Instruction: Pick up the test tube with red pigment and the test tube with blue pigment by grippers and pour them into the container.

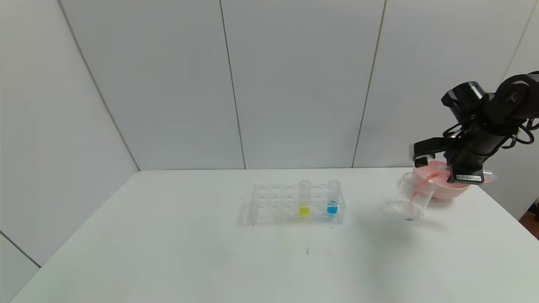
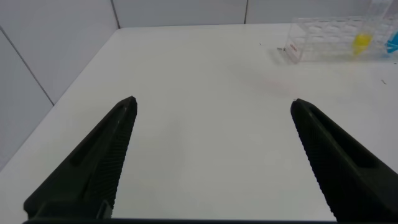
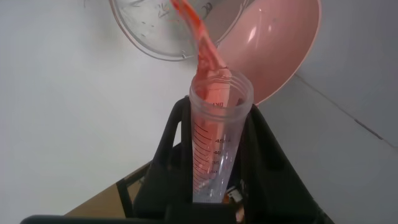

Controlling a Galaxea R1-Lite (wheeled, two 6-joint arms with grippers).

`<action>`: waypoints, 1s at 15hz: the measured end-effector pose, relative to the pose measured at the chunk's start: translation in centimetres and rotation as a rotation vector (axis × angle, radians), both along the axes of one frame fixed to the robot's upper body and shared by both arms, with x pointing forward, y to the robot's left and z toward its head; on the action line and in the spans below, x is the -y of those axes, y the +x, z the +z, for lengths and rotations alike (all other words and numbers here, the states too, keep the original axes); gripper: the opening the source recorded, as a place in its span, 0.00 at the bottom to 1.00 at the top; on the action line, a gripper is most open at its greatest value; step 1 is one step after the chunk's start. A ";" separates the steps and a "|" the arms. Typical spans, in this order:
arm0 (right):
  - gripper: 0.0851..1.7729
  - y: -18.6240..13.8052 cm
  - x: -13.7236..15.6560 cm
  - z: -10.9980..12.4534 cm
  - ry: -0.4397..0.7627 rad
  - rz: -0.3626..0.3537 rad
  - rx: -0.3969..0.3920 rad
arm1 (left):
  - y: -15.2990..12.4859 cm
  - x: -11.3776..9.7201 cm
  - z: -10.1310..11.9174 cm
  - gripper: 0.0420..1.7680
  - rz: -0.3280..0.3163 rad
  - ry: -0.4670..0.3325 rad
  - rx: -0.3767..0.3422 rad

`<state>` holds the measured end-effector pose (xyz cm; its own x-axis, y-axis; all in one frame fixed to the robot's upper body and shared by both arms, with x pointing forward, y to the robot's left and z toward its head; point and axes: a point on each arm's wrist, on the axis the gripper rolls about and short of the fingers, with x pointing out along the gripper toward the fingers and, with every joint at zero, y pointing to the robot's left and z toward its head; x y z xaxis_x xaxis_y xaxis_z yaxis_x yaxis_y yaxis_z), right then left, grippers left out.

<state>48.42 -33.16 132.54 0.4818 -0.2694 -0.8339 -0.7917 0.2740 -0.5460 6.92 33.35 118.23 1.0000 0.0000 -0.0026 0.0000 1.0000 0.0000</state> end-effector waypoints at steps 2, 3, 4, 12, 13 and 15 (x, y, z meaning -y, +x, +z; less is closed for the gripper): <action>0.24 0.1 -0.4 -0.1 -0.050 -0.008 -0.001 | 0.0 0.0 0.0 1.00 0.000 0.000 0.000; 0.24 0.2 -0.6 -0.2 -0.069 -0.005 -0.001 | 0.0 0.0 0.0 1.00 0.000 0.000 0.000; 0.24 0.2 -0.7 -0.2 -0.086 -0.004 -0.001 | 0.0 0.0 0.0 1.00 0.000 0.000 0.000; 0.24 0.8 -2.6 -0.7 -0.266 0.015 0.002 | 0.0 0.0 0.0 1.00 0.000 0.000 0.000; 0.24 0.8 -2.9 -0.8 -0.281 0.015 -0.001 | 0.0 0.0 0.0 1.00 0.000 0.000 0.000; 0.24 0.9 -3.3 -1.1 -0.289 0.023 -0.009 | 0.0 0.0 0.0 1.00 0.000 0.000 0.000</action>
